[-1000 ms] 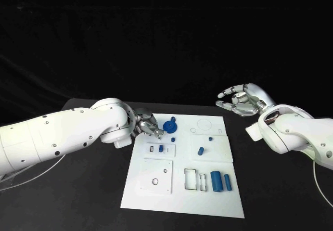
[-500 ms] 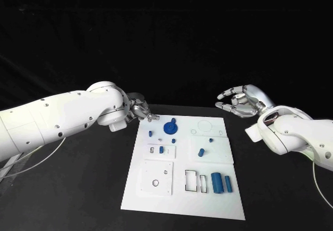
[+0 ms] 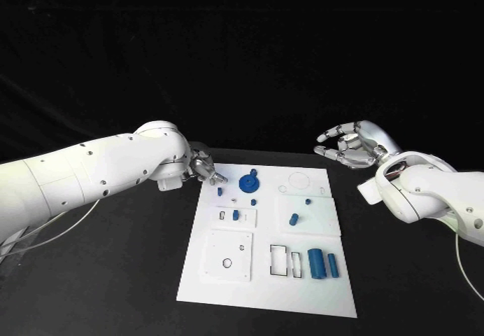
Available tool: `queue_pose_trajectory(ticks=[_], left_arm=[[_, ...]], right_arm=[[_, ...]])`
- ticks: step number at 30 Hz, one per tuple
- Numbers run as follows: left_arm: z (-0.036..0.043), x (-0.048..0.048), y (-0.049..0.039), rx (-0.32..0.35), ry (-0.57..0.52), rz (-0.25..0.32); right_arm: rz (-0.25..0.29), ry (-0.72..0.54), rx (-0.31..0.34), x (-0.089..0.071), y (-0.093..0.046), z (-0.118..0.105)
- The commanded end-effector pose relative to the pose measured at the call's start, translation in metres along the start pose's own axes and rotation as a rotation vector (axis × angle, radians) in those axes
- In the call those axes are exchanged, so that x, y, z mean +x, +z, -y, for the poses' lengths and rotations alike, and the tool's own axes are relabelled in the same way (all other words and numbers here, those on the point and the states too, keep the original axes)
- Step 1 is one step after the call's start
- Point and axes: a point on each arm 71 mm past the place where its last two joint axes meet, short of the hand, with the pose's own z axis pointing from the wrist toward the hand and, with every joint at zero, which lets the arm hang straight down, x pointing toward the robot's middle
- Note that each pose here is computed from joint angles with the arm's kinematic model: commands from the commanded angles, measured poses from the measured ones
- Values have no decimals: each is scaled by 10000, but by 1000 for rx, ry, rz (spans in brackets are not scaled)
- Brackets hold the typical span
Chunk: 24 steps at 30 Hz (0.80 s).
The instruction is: Assemble the parts on the task board
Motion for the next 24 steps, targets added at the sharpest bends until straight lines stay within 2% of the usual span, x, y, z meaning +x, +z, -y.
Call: queue_pose_trajectory(ticks=[1, 12, 24], left_arm=[[-18, 60, 44, -18, 54, -54], [28, 162, 115, -12, 38, -78], [29, 164, 128, -12, 22, -63]], right_arm=[[-10, -9, -14, 10, -2, -10], [-10, -10, -15, 12, -2, -12], [-11, -14, -17, 12, -2, -13]])
